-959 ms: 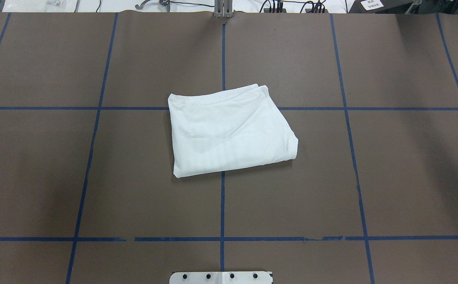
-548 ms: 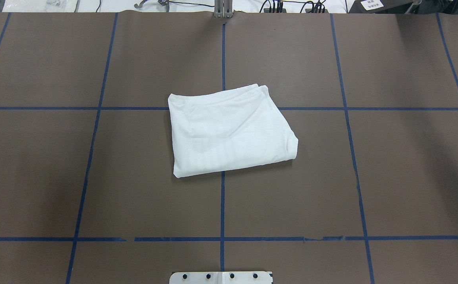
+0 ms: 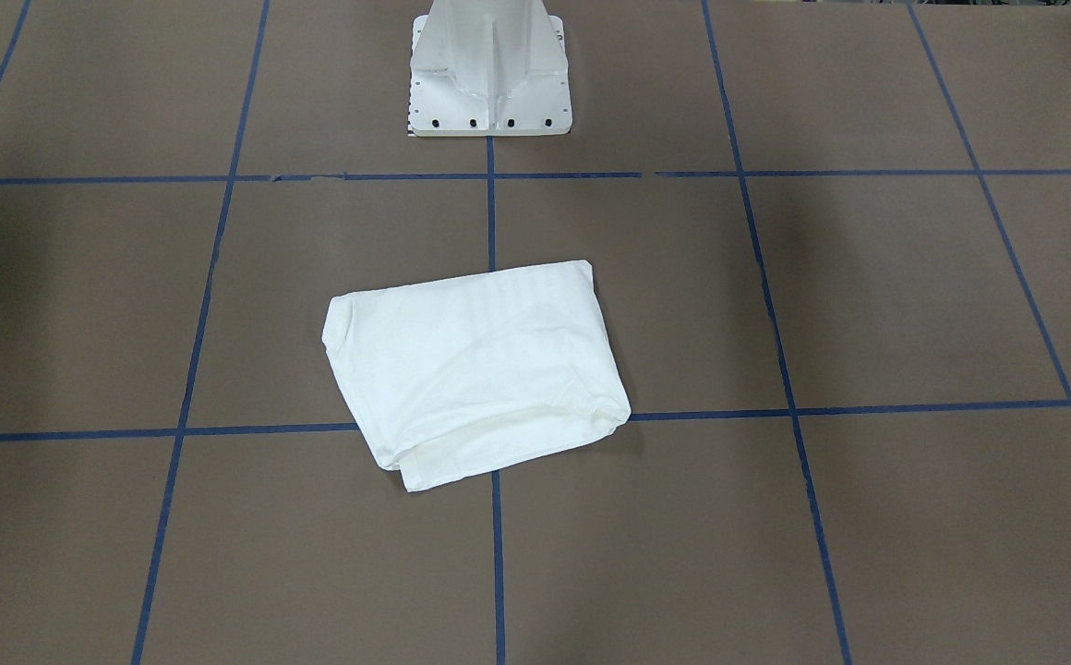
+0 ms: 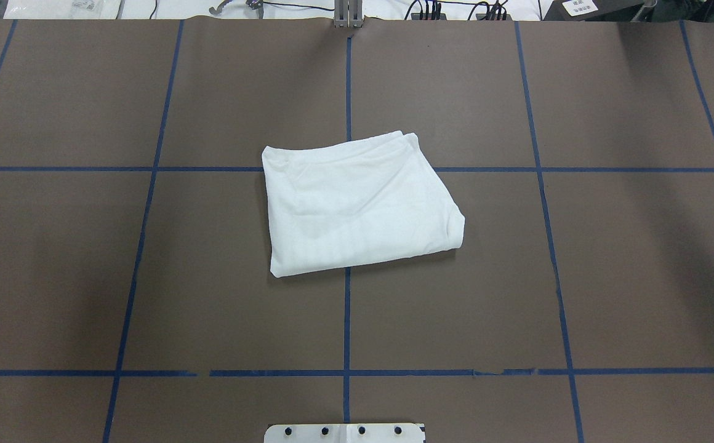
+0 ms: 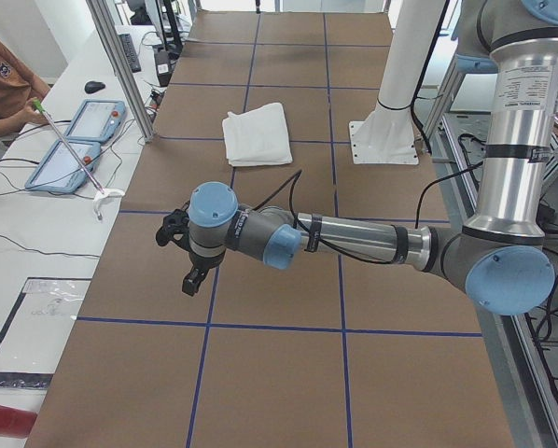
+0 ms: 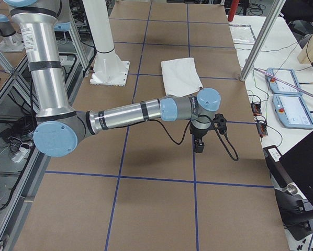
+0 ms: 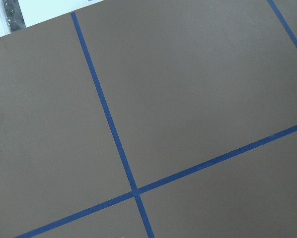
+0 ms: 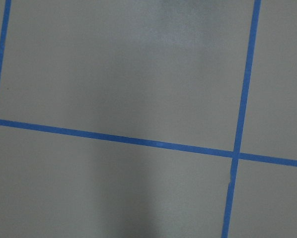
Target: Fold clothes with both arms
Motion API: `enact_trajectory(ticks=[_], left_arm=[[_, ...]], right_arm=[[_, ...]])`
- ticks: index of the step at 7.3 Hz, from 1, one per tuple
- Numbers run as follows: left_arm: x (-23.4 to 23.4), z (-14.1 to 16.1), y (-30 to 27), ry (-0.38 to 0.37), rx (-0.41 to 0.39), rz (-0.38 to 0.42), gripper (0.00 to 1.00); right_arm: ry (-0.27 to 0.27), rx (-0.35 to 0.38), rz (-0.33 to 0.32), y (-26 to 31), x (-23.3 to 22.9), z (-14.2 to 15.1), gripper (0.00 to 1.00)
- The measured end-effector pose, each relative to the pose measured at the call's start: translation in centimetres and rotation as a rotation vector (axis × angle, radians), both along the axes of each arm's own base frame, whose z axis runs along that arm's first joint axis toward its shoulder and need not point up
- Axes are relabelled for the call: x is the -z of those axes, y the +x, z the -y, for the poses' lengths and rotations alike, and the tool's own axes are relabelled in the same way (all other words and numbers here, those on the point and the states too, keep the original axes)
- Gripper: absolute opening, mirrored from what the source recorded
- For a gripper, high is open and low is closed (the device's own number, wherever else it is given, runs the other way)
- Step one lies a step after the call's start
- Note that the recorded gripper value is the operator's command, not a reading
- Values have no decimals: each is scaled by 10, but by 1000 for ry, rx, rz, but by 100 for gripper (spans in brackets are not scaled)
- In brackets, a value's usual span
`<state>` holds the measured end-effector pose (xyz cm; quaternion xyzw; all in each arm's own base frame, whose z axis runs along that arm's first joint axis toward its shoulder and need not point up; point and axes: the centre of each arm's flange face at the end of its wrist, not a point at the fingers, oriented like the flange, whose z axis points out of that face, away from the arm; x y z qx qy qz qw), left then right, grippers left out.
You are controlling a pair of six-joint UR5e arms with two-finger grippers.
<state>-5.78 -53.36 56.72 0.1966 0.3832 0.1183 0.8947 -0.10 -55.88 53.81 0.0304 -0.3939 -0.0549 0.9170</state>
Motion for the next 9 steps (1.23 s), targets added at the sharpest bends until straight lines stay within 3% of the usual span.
enact_trajectory(ticks=[9], left_arm=[[3, 0, 2, 12, -7, 2, 100]], right_arm=[[1, 5, 25, -2, 2, 0, 100]])
